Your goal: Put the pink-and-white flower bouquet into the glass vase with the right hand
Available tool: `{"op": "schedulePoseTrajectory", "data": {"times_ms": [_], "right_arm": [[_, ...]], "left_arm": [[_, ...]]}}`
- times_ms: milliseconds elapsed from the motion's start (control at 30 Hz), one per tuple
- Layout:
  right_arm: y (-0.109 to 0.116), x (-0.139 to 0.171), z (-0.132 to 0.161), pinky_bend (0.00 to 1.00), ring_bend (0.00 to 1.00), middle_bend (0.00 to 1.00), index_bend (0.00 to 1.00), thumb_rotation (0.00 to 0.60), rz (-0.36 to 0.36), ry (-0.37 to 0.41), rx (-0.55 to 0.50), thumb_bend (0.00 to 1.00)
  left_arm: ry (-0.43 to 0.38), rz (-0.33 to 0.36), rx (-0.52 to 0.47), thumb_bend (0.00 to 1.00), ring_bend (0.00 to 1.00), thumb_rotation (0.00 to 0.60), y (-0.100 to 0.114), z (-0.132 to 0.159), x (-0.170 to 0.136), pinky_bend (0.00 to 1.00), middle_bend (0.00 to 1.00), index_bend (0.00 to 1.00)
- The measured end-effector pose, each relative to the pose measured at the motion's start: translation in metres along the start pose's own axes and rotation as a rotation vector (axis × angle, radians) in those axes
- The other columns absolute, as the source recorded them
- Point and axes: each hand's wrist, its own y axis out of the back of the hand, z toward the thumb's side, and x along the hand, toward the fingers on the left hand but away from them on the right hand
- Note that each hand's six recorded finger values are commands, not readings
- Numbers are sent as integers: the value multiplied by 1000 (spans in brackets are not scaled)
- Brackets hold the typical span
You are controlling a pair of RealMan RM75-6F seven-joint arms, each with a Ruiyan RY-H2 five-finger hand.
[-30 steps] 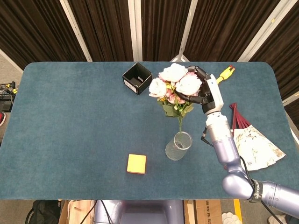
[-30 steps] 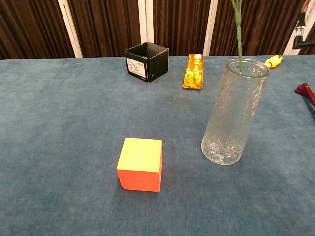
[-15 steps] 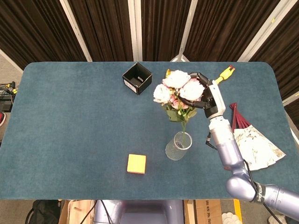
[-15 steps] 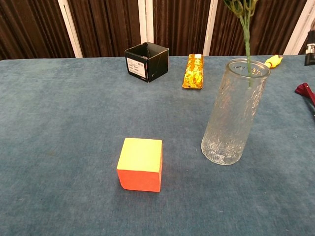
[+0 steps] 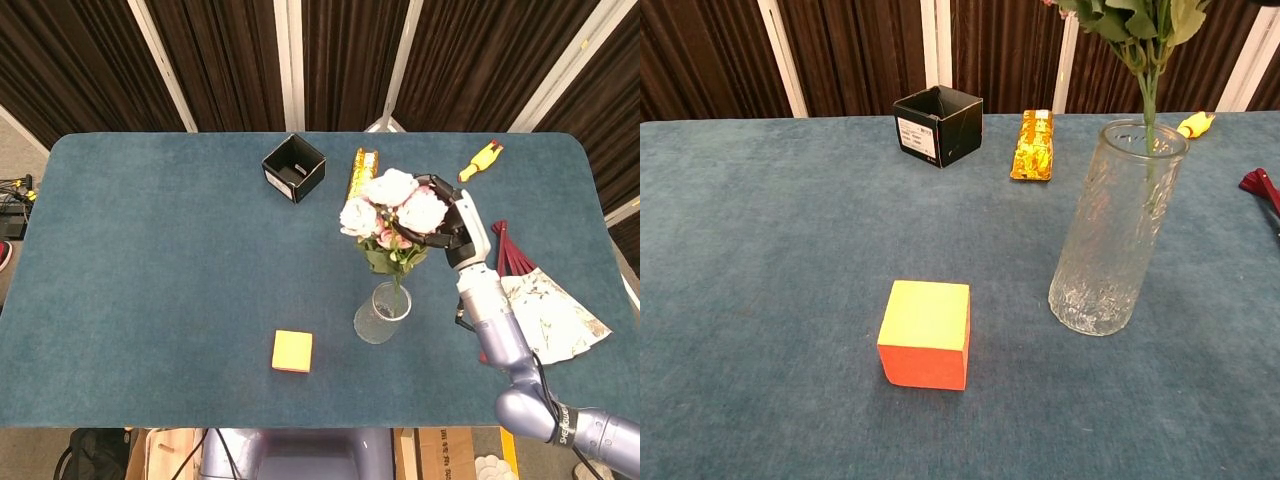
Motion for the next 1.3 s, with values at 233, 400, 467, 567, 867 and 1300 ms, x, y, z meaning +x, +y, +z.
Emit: {"op": "schedulePoseTrajectory", "data": {"times_ms": [233, 400, 467, 567, 867, 1300], "right_arm": [[5, 13, -8, 17, 398, 446, 484, 600, 29, -11, -5, 182], [8, 27, -16, 17, 384, 446, 484, 600, 51, -25, -11, 182], [9, 31, -19, 17, 366, 445, 484, 600, 59, -37, -10, 181], [9, 36, -23, 17, 319, 423, 480, 600, 80, -55, -14, 181], [7, 54, -35, 0, 189, 297, 403, 600, 179, -103, -1, 182], [10, 74, -36, 0, 47, 148, 216, 600, 300, -140, 33, 115]], "left_arm": [[0, -5, 7, 248, 0, 600, -2, 2, 1, 23, 0, 95], [2, -6, 6, 249, 0, 600, -3, 2, 1, 23, 0, 95], [2, -7, 7, 249, 0, 600, -3, 2, 1, 23, 0, 95], [2, -7, 8, 249, 0, 600, -3, 2, 0, 23, 0, 95], [0, -10, 14, 248, 0, 600, -5, 4, 1, 23, 0, 95], [1, -12, 19, 249, 0, 600, -5, 5, 0, 23, 0, 95]]}}
